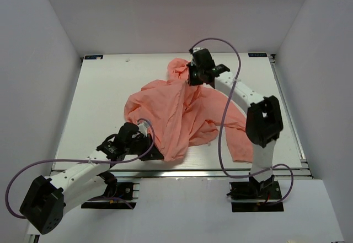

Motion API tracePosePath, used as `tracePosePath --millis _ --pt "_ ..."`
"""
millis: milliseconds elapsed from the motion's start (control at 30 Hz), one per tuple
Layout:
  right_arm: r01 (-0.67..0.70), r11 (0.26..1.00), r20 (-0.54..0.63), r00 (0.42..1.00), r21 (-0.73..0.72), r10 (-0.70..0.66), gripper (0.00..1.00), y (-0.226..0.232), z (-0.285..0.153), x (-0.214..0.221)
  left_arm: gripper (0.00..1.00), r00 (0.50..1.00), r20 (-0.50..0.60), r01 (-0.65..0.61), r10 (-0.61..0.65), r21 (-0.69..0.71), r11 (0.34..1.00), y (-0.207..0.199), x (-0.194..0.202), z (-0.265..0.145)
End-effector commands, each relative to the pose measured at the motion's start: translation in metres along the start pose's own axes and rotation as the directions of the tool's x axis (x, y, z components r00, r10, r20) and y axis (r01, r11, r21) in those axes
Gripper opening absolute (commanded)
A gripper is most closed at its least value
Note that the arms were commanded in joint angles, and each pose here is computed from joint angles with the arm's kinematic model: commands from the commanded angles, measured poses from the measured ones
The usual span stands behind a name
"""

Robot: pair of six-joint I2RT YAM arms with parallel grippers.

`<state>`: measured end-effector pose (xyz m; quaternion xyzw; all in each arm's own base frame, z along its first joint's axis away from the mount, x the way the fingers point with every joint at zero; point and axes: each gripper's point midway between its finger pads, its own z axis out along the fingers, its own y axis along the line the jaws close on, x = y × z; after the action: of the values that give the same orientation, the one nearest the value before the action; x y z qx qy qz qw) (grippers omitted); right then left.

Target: Zip up the jacket

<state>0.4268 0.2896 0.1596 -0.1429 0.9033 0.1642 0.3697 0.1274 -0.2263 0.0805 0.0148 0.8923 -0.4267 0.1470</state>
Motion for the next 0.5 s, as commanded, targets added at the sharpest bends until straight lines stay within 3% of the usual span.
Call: tracePosePath --millis 0,167,233,300,467 --pt "-0.010 0.991 0.175 0.985 0.133 -0.014 0.00 -0.058 0.016 -0.080 0.00 0.995 -0.078 0.054 -0.056 -0.023 0.998 0.009 0.022 -0.004" --pt "-0.067 0.948 0.362 0.931 0.311 -0.053 0.00 -0.132 0.036 -0.156 0.00 0.994 -0.087 0.055 -0.059 -0.053 0.997 0.011 0.022 -0.004" --pt "-0.158 0.901 0.475 0.878 0.404 -0.059 0.00 -0.176 0.035 -0.188 0.00 0.995 -0.080 0.052 -0.058 -0.082 0.995 0.016 0.020 -0.005" --pt "-0.205 0.883 0.543 0.837 0.422 -0.065 0.00 -0.210 0.040 -0.203 0.00 0.995 -0.078 0.053 -0.061 -0.094 0.994 0.017 0.020 -0.005" --pt "-0.189 0.891 0.634 0.762 0.412 -0.132 0.00 -0.234 0.043 -0.233 0.00 0.991 -0.098 0.079 -0.091 -0.120 0.990 0.025 0.026 -0.004"
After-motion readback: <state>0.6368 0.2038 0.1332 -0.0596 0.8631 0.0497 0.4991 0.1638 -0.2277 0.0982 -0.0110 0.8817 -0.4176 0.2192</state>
